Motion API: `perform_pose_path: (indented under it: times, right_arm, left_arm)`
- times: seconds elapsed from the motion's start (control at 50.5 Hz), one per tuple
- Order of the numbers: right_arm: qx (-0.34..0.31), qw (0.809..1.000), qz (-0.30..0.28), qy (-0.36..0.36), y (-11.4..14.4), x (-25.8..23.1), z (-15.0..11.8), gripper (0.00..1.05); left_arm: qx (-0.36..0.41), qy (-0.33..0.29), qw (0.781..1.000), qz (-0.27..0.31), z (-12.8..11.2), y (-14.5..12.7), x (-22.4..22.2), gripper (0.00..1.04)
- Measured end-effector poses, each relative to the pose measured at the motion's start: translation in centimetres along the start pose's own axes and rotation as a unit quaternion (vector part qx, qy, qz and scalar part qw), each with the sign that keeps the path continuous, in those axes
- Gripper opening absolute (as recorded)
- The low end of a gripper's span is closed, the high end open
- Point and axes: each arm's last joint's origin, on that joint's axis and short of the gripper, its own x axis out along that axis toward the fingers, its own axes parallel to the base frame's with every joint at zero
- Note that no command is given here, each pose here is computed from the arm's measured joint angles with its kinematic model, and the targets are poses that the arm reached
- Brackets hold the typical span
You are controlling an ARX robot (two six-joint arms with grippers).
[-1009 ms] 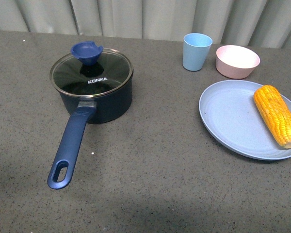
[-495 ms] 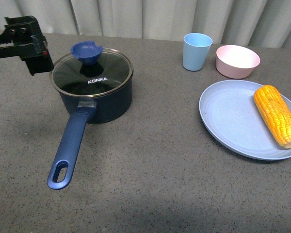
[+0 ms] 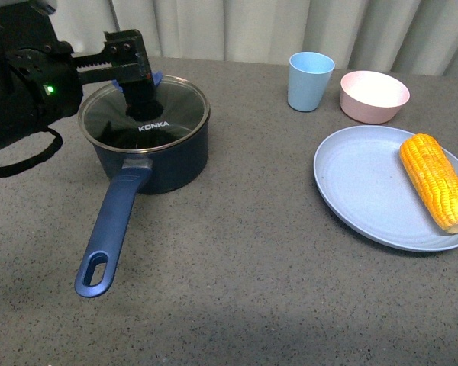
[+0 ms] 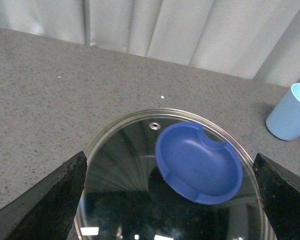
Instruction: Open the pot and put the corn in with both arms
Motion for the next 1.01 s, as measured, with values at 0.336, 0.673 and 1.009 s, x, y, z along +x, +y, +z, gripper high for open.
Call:
perform_pose_path:
  times: [0.336, 0.673, 1.009]
  right_arm:
    - [0.000, 1.000, 0.000, 0.000, 0.0, 0.0, 0.0, 0.95]
    - [0.000, 1.000, 0.000, 0.000, 0.0, 0.0, 0.0, 0.95]
    - [0.000, 1.000, 0.000, 0.000, 0.0, 0.0, 0.0, 0.95]
  left_arm:
    - [-0.002, -0.003, 1.000, -0.013, -0.6, -1.0, 2.2, 0.98]
    - [0.004, 0.012, 1.000, -0.013, -1.9, -1.0, 3.7, 0.98]
    - [0.002, 0.010, 1.000, -0.015, -1.9, -1.1, 3.9, 0.61]
